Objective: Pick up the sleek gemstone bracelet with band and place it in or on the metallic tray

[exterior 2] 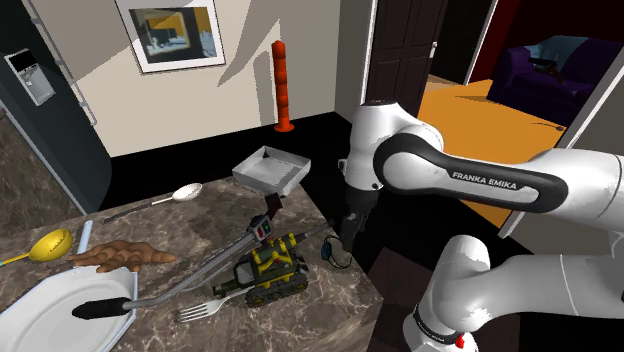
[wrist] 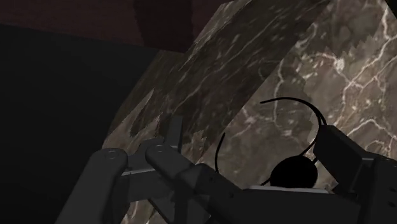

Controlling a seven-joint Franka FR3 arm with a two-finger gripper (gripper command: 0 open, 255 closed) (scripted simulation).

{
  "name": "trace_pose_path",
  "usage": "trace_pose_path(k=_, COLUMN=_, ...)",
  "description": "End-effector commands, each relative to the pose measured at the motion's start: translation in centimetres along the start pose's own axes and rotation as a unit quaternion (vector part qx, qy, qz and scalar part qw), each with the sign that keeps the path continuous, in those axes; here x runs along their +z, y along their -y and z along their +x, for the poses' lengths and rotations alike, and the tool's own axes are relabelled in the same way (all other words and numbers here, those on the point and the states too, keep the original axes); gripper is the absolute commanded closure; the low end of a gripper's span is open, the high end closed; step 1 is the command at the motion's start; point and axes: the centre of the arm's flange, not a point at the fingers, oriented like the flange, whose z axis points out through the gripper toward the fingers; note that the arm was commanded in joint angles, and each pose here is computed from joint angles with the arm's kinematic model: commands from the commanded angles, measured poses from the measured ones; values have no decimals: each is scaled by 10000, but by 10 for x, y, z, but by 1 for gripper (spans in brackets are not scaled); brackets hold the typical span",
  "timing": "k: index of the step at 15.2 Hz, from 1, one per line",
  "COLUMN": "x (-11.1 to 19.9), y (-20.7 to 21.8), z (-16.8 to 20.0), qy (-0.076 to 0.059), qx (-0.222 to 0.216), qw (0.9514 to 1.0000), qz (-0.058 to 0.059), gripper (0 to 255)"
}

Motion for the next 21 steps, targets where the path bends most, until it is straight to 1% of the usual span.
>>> trace_pose_path(k=1, x=-4, y=22, z=-5, qy=-259, qx=30, qw=9993, qz=281, gripper=0)
trace_pose_path(k=3, x=-7, y=39, z=-9, qy=-508, qx=53, qw=9973, qz=537, gripper=0)
trace_pose_path(k=4, x=-8, y=44, z=-9, qy=-574, qx=59, qw=9965, qz=605, gripper=0)
trace_pose_path(k=12, x=31, y=49, z=-5, qy=-574, qx=59, qw=9965, qz=605, gripper=0)
trace_pose_path(k=19, x=31, y=49, z=-5, qy=-574, qx=59, qw=9965, qz=605, gripper=0)
trace_pose_path(k=20, x=31, y=49, z=-5, qy=-574, qx=59, qw=9965, qz=605, gripper=255)
trace_pose_path(k=21, x=31, y=49, z=-5, qy=-574, qx=59, qw=9965, qz=605, gripper=255)
